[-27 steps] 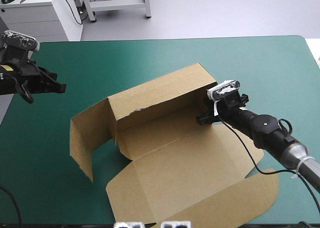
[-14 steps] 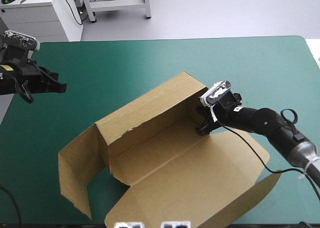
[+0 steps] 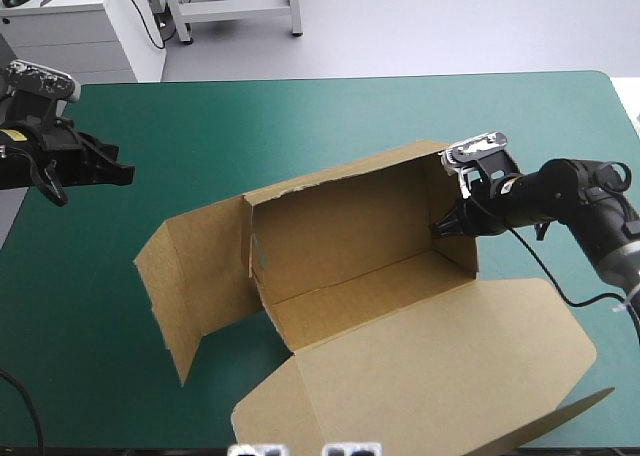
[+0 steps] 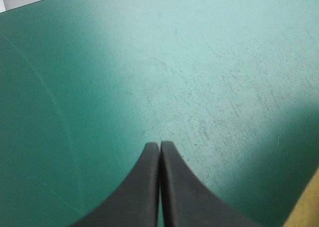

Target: Fold the box

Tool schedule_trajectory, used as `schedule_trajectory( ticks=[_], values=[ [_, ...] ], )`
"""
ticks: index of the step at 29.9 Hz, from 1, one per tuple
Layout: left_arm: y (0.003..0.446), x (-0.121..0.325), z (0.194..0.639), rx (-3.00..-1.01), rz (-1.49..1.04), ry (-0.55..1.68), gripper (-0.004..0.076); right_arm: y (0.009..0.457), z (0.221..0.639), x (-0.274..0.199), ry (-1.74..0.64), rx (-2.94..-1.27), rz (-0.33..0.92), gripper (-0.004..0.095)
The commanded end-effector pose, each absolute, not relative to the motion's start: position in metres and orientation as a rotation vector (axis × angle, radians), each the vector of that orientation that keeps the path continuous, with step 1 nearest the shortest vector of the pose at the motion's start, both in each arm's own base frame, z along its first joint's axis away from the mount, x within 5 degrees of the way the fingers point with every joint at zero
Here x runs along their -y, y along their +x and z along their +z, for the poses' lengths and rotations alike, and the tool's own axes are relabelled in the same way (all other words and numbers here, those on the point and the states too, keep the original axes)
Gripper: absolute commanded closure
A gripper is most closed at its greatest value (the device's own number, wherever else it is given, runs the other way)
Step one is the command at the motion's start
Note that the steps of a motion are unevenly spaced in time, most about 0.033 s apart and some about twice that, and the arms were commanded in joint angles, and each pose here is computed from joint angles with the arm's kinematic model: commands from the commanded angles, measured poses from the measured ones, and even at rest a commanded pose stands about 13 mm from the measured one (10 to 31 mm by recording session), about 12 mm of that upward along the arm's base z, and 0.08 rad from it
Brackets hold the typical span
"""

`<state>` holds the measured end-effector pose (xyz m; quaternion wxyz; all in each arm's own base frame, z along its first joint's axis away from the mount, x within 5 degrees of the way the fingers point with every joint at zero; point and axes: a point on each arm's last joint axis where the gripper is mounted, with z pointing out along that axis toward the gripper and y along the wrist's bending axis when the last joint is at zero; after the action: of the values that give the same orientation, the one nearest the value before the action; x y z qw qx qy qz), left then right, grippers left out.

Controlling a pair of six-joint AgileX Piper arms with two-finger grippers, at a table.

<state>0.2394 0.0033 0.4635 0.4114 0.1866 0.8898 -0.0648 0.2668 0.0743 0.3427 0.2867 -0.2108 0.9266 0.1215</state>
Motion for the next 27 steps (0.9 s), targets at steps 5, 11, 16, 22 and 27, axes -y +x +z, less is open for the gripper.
schedule_trajectory(
  ticks=[5, 11, 16, 22, 27],
  values=[
    [0.231, 0.002, 0.483, -2.12, -0.18, 0.446, 0.0733, 0.296, 0.322, -0.076, -0.372, -2.587, 0.355, 0.0922],
    [0.231, 0.002, 0.483, -2.121, -0.182, 0.447, 0.0733, 0.328, 0.3, -0.082, -0.314, -2.685, 0.365, 0.0922],
    [0.229, 0.003, 0.481, -2.14, -0.194, 0.458, 0.0733, 0.342, 0.303, -0.084, -0.258, -2.672, 0.373, 0.0922],
    [0.229, 0.003, 0.481, -2.137, -0.193, 0.457, 0.0733, 0.345, 0.315, -0.085, -0.289, -2.645, 0.371, 0.076],
    [0.23, 0.002, 0.482, -2.132, -0.185, 0.453, 0.0733, 0.343, 0.34, -0.086, -0.356, -2.6, 0.368, 0.0409]
  ],
)
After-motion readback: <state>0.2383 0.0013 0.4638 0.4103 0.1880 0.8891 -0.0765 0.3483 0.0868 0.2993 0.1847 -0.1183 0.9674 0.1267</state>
